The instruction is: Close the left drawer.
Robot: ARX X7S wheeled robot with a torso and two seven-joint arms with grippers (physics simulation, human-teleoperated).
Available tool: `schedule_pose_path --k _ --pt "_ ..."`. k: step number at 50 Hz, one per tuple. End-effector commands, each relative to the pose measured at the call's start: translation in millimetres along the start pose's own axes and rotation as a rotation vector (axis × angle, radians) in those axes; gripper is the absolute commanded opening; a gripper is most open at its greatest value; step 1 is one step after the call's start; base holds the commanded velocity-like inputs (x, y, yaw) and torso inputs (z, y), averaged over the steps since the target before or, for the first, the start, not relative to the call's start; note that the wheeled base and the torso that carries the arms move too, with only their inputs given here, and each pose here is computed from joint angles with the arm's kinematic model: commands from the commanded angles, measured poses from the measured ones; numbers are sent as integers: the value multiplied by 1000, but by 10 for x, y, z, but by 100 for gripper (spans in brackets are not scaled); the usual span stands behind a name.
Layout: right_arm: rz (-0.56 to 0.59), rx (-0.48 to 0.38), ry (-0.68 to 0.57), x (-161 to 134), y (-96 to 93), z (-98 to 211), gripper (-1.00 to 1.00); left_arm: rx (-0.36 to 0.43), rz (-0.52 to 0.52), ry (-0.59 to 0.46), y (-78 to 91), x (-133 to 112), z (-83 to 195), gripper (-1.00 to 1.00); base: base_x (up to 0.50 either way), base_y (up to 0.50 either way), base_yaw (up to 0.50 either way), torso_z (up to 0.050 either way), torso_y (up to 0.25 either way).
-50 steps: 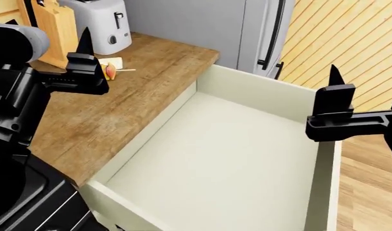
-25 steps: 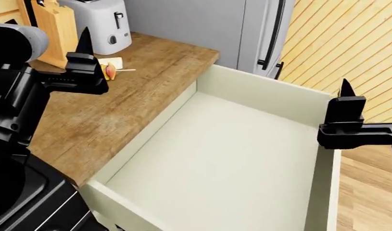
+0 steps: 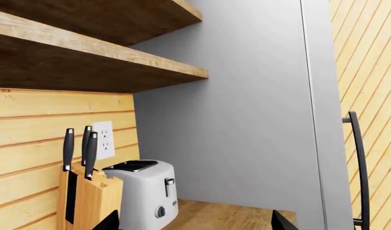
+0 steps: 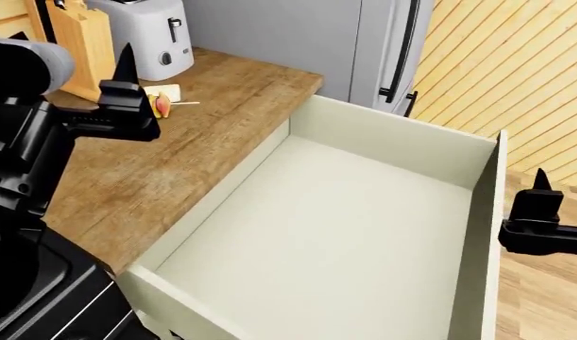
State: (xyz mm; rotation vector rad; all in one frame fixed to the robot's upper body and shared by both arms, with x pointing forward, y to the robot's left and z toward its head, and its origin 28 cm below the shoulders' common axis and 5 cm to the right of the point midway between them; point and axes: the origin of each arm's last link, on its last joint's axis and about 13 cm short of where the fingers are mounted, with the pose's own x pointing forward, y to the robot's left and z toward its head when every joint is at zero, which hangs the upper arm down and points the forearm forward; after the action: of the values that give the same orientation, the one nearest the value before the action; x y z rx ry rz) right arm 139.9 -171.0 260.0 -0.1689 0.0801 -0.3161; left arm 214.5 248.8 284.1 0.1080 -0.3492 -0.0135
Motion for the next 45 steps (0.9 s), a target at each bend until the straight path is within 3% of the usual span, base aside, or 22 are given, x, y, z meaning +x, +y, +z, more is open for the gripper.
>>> schedule_pose_path --k 1,6,27,45 --pt "-24 27 56 105 -34 -327 100 -1 -1 5 2 -2 -15 100 0 0 0 0 0" --pt "-51 88 74 203 -87 -562 100 -3 1 8 10 5 -16 100 0 0 0 0 0" --pt "-134 157 111 207 -272 -1044 100 2 -6 10 -9 -1 -35 100 0 0 0 0 0" --pt "-179 221 182 115 -588 -1446 100 2 -10 11 -16 -4 -45 100 0 0 0 0 0"
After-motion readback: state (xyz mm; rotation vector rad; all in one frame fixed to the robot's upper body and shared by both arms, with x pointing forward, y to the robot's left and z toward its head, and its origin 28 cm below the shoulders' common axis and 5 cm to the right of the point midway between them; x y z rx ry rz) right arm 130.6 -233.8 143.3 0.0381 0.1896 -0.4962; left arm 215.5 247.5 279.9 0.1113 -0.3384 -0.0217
